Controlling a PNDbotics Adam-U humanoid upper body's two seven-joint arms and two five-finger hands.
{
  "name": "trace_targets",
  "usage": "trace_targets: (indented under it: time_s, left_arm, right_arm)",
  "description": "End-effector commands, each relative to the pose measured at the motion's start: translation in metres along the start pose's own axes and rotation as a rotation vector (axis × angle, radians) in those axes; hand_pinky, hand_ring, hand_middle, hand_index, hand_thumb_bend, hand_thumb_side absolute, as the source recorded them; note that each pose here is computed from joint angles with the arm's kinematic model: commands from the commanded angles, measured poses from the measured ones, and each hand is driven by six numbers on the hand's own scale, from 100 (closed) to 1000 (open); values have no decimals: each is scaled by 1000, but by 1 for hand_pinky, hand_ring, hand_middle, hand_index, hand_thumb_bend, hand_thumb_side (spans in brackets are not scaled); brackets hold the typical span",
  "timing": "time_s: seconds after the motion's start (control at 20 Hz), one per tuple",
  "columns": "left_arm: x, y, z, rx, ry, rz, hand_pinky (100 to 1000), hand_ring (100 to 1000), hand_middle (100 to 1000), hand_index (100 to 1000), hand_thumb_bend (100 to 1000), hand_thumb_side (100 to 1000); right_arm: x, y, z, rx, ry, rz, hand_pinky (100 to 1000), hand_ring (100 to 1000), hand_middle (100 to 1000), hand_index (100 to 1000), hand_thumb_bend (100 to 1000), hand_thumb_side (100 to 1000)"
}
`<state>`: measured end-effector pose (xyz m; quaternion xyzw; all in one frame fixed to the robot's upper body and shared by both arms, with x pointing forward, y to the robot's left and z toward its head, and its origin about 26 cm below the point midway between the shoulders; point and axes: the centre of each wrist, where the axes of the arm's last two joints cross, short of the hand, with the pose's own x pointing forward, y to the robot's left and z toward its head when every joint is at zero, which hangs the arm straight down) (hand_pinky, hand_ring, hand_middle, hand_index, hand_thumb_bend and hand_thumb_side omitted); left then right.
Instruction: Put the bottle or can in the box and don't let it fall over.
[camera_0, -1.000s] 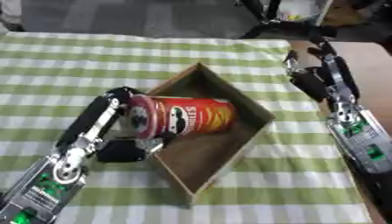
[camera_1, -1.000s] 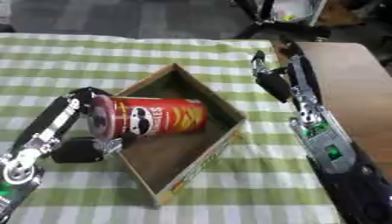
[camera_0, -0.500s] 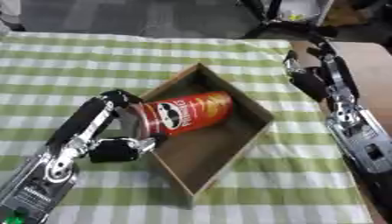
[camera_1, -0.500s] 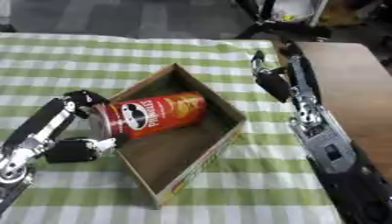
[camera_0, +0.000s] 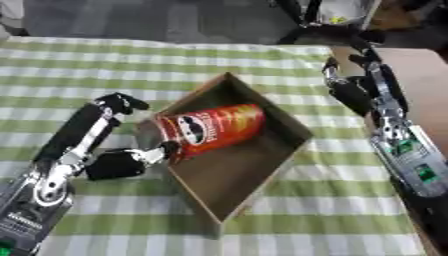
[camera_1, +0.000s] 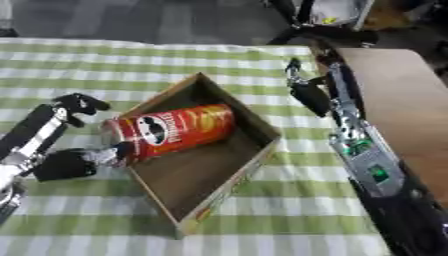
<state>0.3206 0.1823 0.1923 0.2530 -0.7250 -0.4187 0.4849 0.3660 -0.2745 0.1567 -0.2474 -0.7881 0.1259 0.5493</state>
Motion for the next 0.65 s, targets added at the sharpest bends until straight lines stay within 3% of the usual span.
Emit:
trace_targets:
  time_s: [0.05,0.3,0.4,0.6,0.65]
  left_arm:
    - [0,26,7,109,5,-7,719,805,772,792,475,567]
    - [-3,47,19,230,32,22,709,797,768,792,401,610]
    - [-6,54,24,278,46,24,709,795,768,791,329,646]
    - [-10,60,26,315,56,31,709,795,768,791,329,646]
    - [-10,60,27,317,57,32,698,785,784,787,235,695]
  right_arm:
    - [6,-9,-4,-19,-32,17,694,968,981,999,100,479]
    - [6,-9,-3,-20,-35,20,694,967,980,997,100,479]
    - [7,-9,-3,-21,-36,21,694,967,979,997,100,479]
    - [7,-9,-3,-21,-38,23,694,967,979,997,100,479]
    - [7,-9,-3,-21,-38,23,695,966,979,996,100,480]
